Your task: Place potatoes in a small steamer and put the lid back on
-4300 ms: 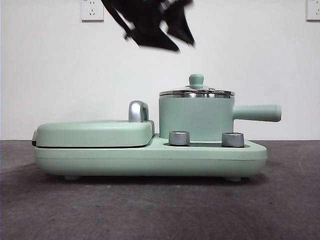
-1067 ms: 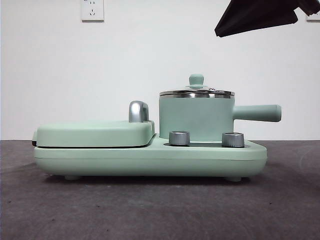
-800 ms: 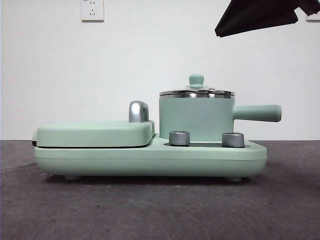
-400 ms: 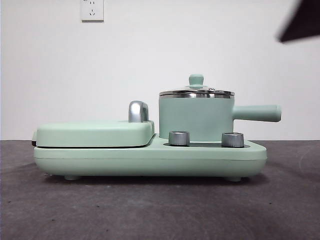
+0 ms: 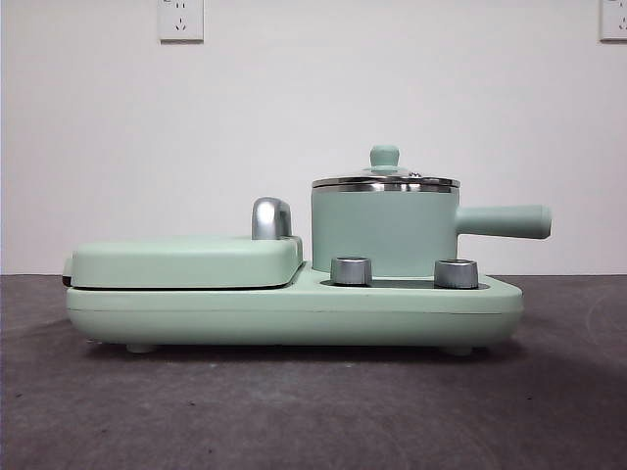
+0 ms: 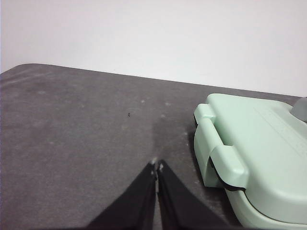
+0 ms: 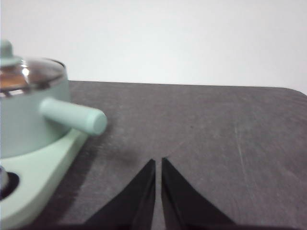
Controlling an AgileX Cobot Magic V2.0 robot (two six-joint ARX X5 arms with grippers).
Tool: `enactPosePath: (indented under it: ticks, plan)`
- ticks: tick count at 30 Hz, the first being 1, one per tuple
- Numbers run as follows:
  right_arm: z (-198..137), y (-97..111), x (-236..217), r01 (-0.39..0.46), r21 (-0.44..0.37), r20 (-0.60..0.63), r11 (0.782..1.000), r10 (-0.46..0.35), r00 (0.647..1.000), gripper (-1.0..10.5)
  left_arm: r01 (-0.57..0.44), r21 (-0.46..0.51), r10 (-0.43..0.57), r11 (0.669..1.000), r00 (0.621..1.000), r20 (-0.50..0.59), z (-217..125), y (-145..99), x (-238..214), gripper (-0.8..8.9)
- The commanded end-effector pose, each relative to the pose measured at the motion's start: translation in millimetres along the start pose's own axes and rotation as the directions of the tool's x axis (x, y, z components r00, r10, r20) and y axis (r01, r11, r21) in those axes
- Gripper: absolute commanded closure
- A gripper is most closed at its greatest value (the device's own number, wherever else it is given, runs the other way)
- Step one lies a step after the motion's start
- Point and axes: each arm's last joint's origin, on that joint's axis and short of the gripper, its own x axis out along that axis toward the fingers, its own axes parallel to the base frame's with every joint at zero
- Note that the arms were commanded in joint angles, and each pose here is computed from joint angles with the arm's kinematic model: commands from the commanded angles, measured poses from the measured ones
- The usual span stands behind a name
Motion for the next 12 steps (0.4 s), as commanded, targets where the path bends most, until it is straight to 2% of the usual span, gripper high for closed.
enactPosePath:
  ticks: [1, 5, 12]
  plan:
    - [-1.6, -1.8, -2.4, 0.019, -0.010, 0.000, 1.000, -0.019, 1.000, 9.3, -0.002, -0.004, 0.002, 1.000, 1.000, -0.006, -5.4, 0.7, 1.4, 8.08]
    - [-1.8, -5.9, -2.5, 0.060, -0.015, -0.001, 0.998, -0.060, 0.998, 9.3, -0.001, -0.004, 0.001, 1.000, 1.000, -0.005, -5.3, 0.7, 1.4, 8.08]
    - [-2.3, -5.7, -2.5, 0.036, -0.003, -0.008, 0.999, -0.036, 0.999, 9.3, -0.002, -0.004, 0.002, 1.000, 1.000, -0.006, -5.3, 0.7, 1.4, 8.08]
